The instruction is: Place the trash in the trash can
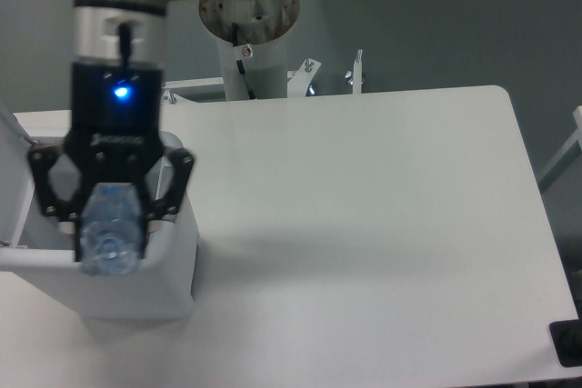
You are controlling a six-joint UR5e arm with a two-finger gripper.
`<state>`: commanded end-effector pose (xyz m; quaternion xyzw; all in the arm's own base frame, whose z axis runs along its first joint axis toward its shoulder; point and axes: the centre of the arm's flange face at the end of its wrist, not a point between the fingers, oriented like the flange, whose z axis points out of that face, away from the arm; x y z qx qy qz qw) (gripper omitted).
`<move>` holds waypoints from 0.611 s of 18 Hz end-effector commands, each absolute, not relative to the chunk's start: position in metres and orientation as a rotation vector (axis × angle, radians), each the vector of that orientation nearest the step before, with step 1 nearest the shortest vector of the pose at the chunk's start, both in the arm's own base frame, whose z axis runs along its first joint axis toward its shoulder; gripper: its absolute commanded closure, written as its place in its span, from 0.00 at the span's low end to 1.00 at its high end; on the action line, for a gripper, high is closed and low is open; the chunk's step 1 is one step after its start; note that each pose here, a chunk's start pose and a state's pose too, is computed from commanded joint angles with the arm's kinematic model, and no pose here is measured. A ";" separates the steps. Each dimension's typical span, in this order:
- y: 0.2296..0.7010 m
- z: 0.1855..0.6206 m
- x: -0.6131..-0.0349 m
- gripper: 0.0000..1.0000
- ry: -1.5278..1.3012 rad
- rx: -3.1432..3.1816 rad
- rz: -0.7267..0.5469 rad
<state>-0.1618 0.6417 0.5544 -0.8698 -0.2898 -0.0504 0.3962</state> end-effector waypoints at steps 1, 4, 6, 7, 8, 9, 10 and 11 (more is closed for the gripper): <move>0.640 0.552 -0.160 0.38 -0.734 -2.211 -0.129; 0.640 0.553 -0.160 0.00 -0.718 -2.214 -0.122; 0.639 0.556 -0.162 0.00 -0.708 -2.213 -0.108; 0.639 0.555 -0.165 0.00 -0.708 -2.213 -0.102; 0.637 0.557 -0.171 0.00 -0.702 -2.211 -0.089; 0.632 0.560 -0.187 0.00 -0.704 -2.204 -0.064; 0.623 0.569 -0.204 0.00 -0.719 -2.186 -0.039; 0.614 0.577 -0.215 0.00 -0.736 -2.166 -0.023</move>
